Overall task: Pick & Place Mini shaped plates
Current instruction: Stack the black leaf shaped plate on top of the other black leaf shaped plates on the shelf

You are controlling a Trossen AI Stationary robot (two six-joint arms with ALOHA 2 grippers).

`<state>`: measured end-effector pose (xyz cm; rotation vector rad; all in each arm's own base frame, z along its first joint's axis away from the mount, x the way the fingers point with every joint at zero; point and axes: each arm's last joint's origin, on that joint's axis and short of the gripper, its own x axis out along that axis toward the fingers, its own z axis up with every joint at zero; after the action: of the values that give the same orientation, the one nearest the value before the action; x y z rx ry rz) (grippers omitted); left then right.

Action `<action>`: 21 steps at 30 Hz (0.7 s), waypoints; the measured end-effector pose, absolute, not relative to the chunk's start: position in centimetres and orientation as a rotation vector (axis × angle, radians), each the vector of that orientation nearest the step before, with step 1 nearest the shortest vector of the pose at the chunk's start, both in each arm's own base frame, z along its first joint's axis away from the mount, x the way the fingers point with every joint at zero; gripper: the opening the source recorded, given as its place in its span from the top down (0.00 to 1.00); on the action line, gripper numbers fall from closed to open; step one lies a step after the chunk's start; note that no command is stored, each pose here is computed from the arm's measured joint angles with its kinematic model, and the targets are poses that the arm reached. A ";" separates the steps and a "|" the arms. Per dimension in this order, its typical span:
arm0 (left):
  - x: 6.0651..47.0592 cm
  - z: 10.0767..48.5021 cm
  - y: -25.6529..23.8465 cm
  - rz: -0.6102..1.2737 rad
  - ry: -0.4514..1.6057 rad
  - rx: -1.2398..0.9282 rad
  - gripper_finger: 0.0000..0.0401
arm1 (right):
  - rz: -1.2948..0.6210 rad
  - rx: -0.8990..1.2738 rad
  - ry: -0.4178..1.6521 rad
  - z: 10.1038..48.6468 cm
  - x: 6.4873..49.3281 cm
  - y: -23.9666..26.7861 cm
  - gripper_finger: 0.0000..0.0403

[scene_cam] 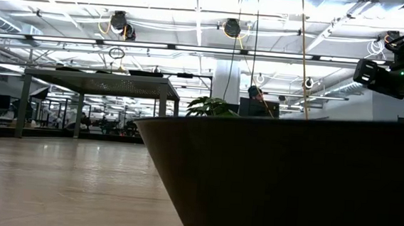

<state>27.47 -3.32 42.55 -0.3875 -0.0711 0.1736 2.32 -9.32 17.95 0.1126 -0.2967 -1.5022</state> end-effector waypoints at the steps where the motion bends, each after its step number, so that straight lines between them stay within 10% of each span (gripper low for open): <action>1: 27.4 42.5 -3.6 0.166 -0.067 -0.384 0.52 | -1.498 0.118 -0.306 18.0 2.3 -9.3 0.75; 10: 27.4 42.5 -3.9 0.158 -0.059 -0.336 0.52 | -0.999 0.692 -0.599 18.0 3.4 -9.0 0.75; 21: 27.4 42.5 -3.7 0.228 -0.063 -0.272 0.52 | -0.497 0.943 -0.398 17.9 4.6 -8.1 0.75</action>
<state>27.35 -3.70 42.50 -0.2723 -0.0631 0.2282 4.57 -8.08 17.92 0.9428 -0.3982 -0.4969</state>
